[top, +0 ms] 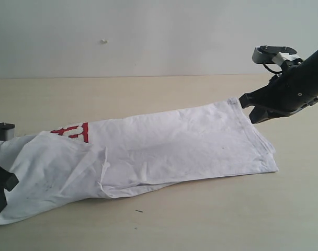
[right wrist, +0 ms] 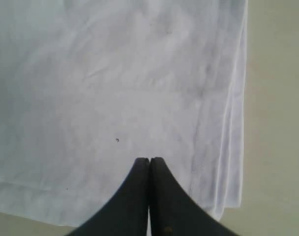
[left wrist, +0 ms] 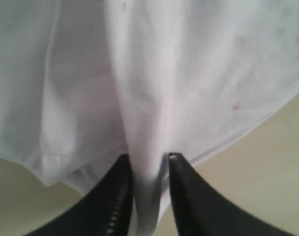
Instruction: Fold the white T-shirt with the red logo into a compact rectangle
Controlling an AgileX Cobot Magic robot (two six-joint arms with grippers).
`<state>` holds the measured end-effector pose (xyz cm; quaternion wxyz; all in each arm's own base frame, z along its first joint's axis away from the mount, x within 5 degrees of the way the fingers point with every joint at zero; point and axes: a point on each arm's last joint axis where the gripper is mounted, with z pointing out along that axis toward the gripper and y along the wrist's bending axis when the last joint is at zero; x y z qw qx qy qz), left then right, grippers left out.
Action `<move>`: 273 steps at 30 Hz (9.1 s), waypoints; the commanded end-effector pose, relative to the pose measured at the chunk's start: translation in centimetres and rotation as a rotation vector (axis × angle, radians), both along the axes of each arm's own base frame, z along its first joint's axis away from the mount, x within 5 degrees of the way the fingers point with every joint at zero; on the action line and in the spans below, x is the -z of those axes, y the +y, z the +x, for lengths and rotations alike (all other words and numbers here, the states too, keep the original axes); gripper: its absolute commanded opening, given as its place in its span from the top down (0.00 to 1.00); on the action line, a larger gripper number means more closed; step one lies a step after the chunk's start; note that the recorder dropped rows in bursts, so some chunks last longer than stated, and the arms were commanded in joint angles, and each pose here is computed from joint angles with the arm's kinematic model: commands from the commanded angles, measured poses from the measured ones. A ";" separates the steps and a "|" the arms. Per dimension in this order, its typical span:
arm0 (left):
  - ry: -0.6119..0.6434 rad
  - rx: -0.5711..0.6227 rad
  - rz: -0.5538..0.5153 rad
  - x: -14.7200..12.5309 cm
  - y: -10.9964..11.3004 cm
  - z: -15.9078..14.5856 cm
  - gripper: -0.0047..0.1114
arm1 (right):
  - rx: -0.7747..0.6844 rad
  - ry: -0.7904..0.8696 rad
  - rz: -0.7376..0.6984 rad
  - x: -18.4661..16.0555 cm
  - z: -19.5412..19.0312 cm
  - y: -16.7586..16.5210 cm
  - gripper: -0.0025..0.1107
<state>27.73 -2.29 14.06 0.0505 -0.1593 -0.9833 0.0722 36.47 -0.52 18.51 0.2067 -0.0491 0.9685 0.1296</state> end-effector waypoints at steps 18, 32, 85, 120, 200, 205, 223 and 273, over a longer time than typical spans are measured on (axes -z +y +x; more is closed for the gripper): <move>-0.156 0.058 -0.002 -0.4 -1.3 -0.6 0.96 | 0.014 -0.009 0.037 -0.1 0.0 0.2 0.98; -0.315 -0.073 0.212 -2.7 0.6 2.2 0.96 | -0.143 -0.038 0.156 -0.4 -0.2 1.6 0.98; -0.553 0.006 -0.279 -8.4 -4.8 3.2 0.96 | -0.420 0.199 0.557 7.3 0.7 27.0 0.45; -0.544 0.036 -0.283 -8.3 -4.9 3.1 0.96 | -0.702 -0.014 0.149 7.6 1.4 27.0 0.98; -0.590 -0.139 0.014 -8.8 -1.9 2.6 0.96 | -0.069 0.249 -0.338 8.6 -2.5 4.5 0.98; -0.621 -0.155 -0.006 -9.4 -1.9 2.1 0.96 | -0.036 0.272 -0.289 7.7 -4.0 4.6 0.98; -0.588 -0.185 -0.031 -8.8 -2.0 1.2 0.96 | 0.079 -0.076 -0.220 1.4 -3.9 3.9 0.93; -0.349 -0.627 0.026 -2.8 6.7 4.0 0.45 | 0.075 0.021 -0.089 1.4 -2.5 3.1 0.75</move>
